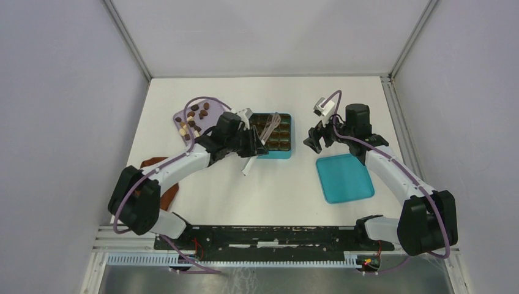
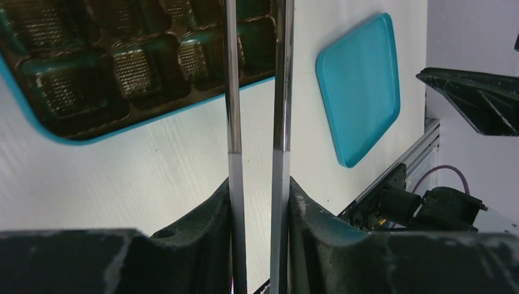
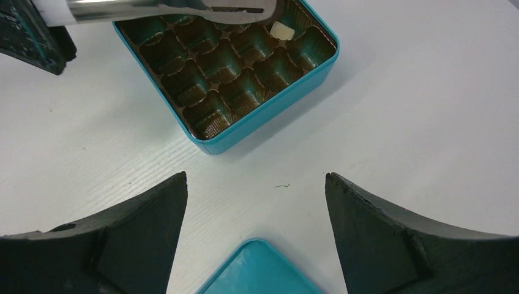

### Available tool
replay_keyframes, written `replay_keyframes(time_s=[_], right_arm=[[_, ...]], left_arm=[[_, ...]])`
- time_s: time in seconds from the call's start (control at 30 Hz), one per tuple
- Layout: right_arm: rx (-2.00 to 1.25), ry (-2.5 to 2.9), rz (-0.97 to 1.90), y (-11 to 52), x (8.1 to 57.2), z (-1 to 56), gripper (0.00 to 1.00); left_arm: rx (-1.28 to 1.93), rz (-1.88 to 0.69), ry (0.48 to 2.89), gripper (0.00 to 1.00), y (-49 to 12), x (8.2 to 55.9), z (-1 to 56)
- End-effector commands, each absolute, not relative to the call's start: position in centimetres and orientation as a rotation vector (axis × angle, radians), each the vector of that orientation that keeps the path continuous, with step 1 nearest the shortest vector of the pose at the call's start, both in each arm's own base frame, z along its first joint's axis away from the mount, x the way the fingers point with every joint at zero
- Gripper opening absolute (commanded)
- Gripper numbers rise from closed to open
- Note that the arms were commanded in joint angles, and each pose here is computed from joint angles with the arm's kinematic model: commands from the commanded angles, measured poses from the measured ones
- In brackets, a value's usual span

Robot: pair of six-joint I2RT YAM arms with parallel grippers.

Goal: Pack the chocolate
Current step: Place the fake chocolate in the packing box.

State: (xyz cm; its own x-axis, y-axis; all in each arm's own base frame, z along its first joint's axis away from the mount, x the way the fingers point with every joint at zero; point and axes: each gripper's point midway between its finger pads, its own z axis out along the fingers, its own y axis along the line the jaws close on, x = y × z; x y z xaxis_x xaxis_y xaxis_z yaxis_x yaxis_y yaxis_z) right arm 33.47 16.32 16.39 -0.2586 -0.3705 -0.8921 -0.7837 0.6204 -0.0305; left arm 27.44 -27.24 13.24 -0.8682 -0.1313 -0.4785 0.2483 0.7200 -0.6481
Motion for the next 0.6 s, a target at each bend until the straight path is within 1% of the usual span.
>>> replay_keyframes(time_s=[0.0, 0.27, 0.57], right_arm=[[-0.911, 1.797, 0.495, 16.2, 34.7, 19.0, 0.88], [-0.907, 1.795, 0.497, 16.0, 34.8, 19.1, 0.88], [-0.903, 1.795, 0.503, 16.0, 34.8, 19.2, 0.88]], left_arm=[[0.138, -0.872, 2.365, 0.02, -29.3, 30.4, 14.7], [0.203, -0.645, 2.459, 0.03, -31.0, 32.1, 12.2], [0.243, -0.575, 2.5, 0.05, -31.5, 32.6, 11.0]])
